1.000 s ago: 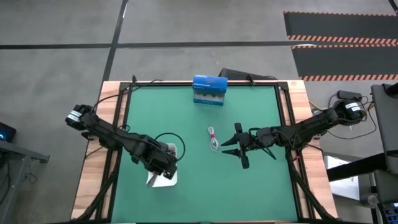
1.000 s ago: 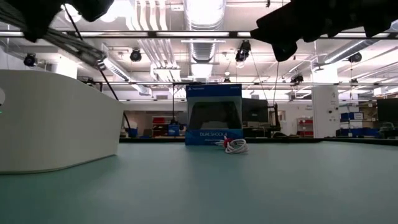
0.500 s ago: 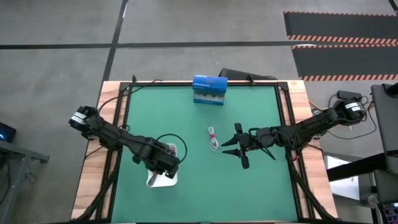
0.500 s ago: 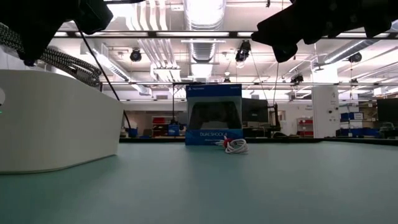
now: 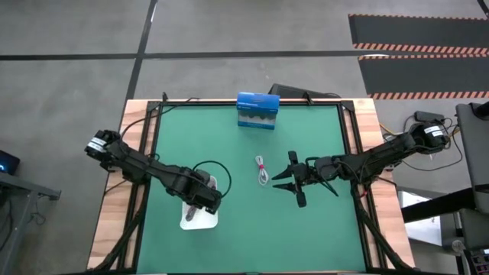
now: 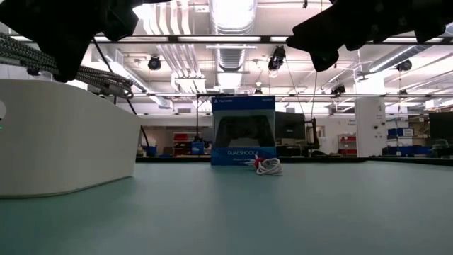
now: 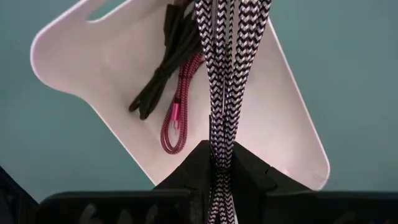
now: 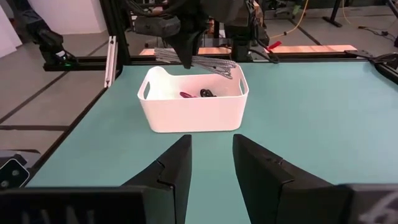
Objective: Pick and place USB-C Cables
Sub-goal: Put the white black charger cable into the white bin
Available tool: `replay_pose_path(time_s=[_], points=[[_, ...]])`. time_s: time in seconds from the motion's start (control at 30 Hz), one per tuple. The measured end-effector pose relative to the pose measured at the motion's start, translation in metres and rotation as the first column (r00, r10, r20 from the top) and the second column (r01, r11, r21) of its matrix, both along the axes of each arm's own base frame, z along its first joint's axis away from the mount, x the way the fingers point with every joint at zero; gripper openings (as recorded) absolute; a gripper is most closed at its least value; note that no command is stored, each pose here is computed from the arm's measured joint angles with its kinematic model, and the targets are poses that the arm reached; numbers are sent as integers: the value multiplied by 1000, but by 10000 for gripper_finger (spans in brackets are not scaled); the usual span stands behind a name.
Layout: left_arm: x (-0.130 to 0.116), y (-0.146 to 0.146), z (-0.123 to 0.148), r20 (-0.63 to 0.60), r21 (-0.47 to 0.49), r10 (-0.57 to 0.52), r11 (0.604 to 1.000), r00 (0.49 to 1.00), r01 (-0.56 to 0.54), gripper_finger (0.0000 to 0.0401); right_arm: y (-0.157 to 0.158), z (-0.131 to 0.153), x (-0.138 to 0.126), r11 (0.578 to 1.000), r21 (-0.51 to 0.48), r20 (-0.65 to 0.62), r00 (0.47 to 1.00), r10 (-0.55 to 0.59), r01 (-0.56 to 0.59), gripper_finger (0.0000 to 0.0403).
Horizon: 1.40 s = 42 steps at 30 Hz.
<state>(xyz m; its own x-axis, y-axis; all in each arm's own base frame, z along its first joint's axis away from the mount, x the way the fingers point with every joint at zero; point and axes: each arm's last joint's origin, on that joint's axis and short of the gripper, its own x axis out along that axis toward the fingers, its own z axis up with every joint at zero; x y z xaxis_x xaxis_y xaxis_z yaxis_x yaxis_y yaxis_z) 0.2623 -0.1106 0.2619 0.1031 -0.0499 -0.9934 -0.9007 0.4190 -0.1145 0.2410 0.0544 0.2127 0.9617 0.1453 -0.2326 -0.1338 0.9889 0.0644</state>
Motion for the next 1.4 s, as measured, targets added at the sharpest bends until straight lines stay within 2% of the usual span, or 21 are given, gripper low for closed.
replay_pose_path(time_s=[0.53, 1.4], points=[[-6, 3, -26, -37, 29, -3, 1000, 999, 4, 24, 0, -1, 0, 1000, -2, -12, 1000, 0, 0, 107], [-4, 2, -61, 54, -12, 14, 1000, 998, -14, 24, 0, -2, -1, 1000, -5, -23, 1000, 0, 0, 107]])
